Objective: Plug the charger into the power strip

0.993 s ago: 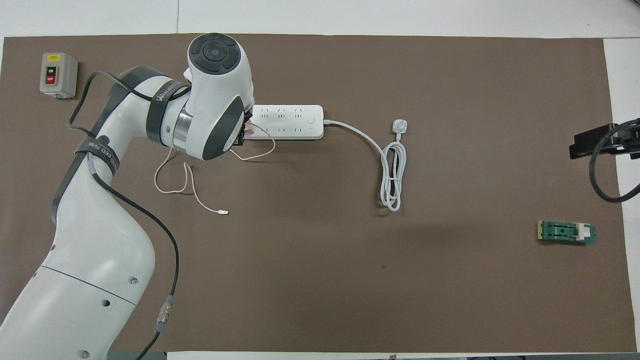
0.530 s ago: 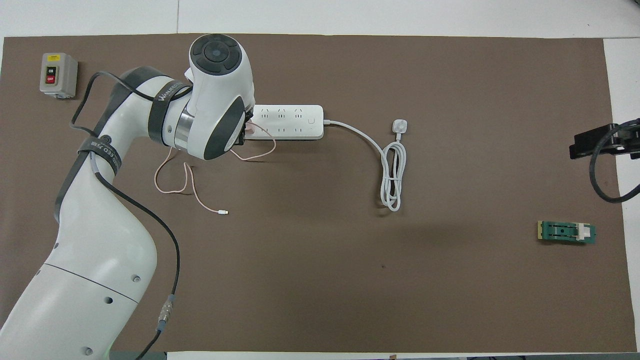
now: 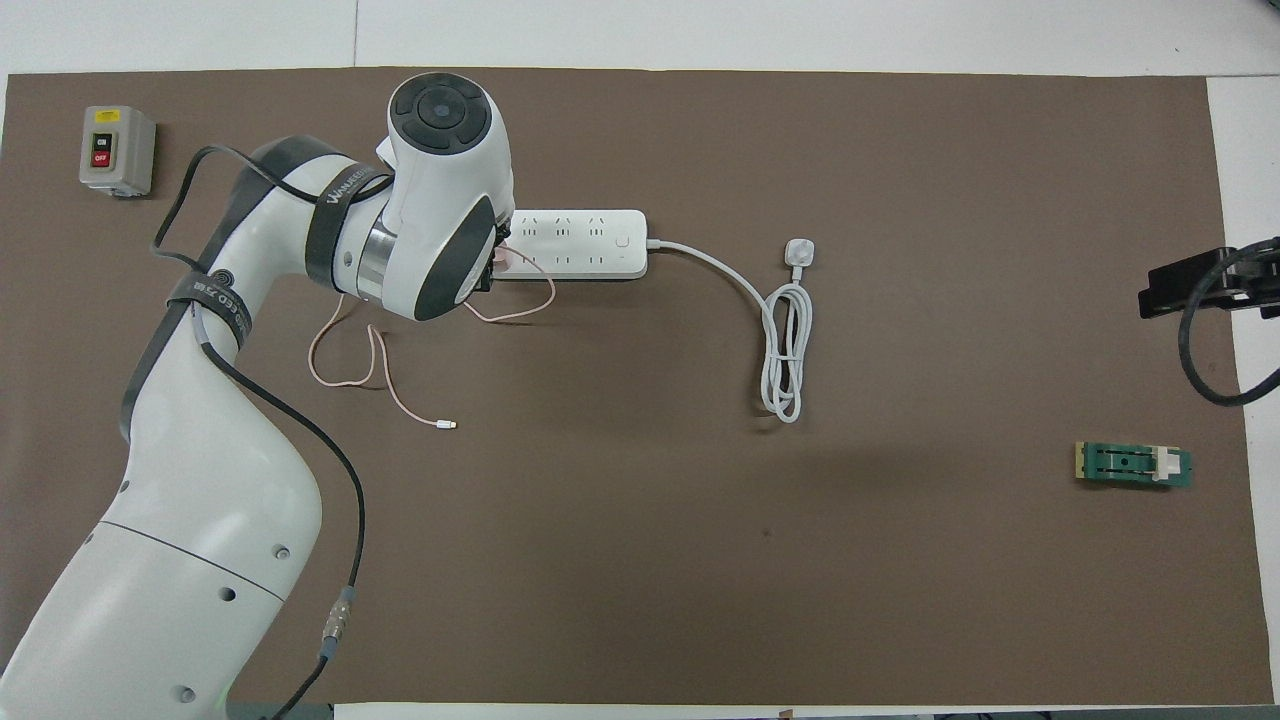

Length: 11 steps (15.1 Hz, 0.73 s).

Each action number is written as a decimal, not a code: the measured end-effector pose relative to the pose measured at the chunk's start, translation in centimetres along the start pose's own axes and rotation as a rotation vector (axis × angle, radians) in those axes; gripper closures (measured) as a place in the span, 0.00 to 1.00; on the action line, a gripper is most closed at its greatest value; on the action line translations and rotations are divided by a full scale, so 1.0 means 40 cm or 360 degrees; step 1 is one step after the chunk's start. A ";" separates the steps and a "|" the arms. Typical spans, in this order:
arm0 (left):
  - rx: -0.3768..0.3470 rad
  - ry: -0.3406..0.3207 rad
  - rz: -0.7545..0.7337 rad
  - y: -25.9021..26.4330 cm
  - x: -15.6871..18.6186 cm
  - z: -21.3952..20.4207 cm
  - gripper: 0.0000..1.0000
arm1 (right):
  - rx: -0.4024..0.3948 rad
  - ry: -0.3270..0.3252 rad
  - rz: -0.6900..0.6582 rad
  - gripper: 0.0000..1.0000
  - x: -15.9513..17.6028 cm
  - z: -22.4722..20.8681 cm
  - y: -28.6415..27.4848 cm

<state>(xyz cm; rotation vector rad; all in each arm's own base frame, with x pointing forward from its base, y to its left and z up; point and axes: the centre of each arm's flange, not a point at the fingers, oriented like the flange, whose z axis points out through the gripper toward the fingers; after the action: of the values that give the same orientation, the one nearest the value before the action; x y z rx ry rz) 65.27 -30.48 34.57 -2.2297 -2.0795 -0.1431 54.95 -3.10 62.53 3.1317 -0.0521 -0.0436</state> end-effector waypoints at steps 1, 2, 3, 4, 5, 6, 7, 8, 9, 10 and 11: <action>0.0001 0.0003 0.0005 0.000 -0.001 0.005 0.98 | 0.0000 0.0000 0.0000 0.00 0.000 0.000 0.000; 0.0000 0.0005 0.0008 0.001 -0.001 0.005 0.98 | 0.0000 0.0000 0.0000 0.00 0.000 0.000 0.000; 0.0000 0.0006 0.0011 0.001 -0.001 0.005 0.98 | 0.0000 0.0000 0.0000 0.00 0.000 0.000 0.000; -0.0001 0.0006 0.0013 0.001 -0.002 0.005 0.98 | 0.0000 0.0000 0.0000 0.00 0.000 0.000 0.000; -0.0001 0.0006 0.0015 0.001 -0.002 0.005 0.98 | 0.0000 0.0000 0.0000 0.00 0.000 0.000 0.000; -0.0002 0.0006 0.0016 0.001 -0.002 0.005 0.98 | 0.0000 0.0000 0.0000 0.00 0.000 0.000 0.000; -0.0002 0.0006 0.0020 0.001 -0.002 0.005 0.98 | 0.0000 0.0000 0.0000 0.00 0.000 0.000 0.000; -0.0002 0.0005 0.0024 0.001 -0.002 0.004 0.98 | 0.0000 0.0000 0.0000 0.00 0.000 0.000 0.000; -0.0003 0.0005 0.0027 0.001 -0.002 0.004 0.98 | 0.0000 0.0000 0.0000 0.00 0.000 0.000 0.000; -0.0005 0.0004 0.0029 0.001 -0.002 0.004 0.98 | 0.0000 0.0000 0.0000 0.00 0.000 0.000 0.000; -0.0021 -0.0008 0.0033 0.003 -0.009 0.006 0.89 | 0.0000 0.0000 0.0000 0.00 0.000 0.000 0.000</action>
<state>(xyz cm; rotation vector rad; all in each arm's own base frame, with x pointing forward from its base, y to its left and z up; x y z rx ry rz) 65.36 -30.83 34.30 -2.2610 -2.0630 -0.1504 54.95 -3.10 62.53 3.1317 -0.0521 -0.0437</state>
